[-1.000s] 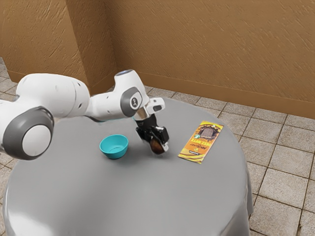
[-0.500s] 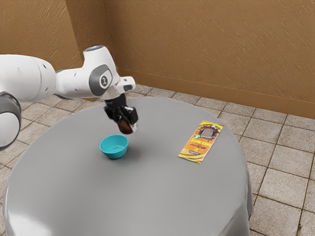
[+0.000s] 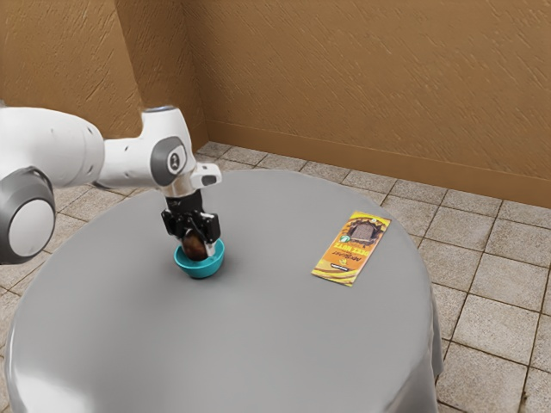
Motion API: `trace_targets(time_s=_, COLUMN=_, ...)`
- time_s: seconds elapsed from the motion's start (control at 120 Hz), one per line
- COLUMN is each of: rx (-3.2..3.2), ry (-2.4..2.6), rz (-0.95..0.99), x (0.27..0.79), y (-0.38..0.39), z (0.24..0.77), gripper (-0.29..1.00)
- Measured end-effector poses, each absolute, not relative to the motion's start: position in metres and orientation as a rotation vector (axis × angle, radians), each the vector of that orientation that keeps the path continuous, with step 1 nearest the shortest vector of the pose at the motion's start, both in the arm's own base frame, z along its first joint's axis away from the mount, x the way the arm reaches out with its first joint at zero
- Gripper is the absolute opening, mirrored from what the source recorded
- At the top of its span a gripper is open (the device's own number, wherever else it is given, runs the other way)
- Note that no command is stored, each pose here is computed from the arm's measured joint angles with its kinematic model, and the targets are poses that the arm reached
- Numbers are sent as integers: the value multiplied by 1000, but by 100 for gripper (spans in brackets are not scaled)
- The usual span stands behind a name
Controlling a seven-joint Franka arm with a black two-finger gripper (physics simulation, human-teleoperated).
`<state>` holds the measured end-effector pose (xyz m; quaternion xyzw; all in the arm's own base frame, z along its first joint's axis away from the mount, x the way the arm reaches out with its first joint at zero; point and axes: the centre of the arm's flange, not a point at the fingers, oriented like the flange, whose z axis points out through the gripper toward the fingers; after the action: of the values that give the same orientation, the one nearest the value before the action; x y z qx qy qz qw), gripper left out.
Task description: Place the pear in the bowl.
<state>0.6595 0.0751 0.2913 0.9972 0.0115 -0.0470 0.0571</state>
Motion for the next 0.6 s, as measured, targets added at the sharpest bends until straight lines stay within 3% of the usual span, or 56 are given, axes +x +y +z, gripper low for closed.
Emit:
trace_targets(time_s=0.292, rx=3017, ry=10, rz=-112, x=661, y=70, z=309, gripper=62)
trace_targets(time_s=0.6, rx=3088, ry=-390, rz=120, x=655, y=26, z=462, gripper=68)
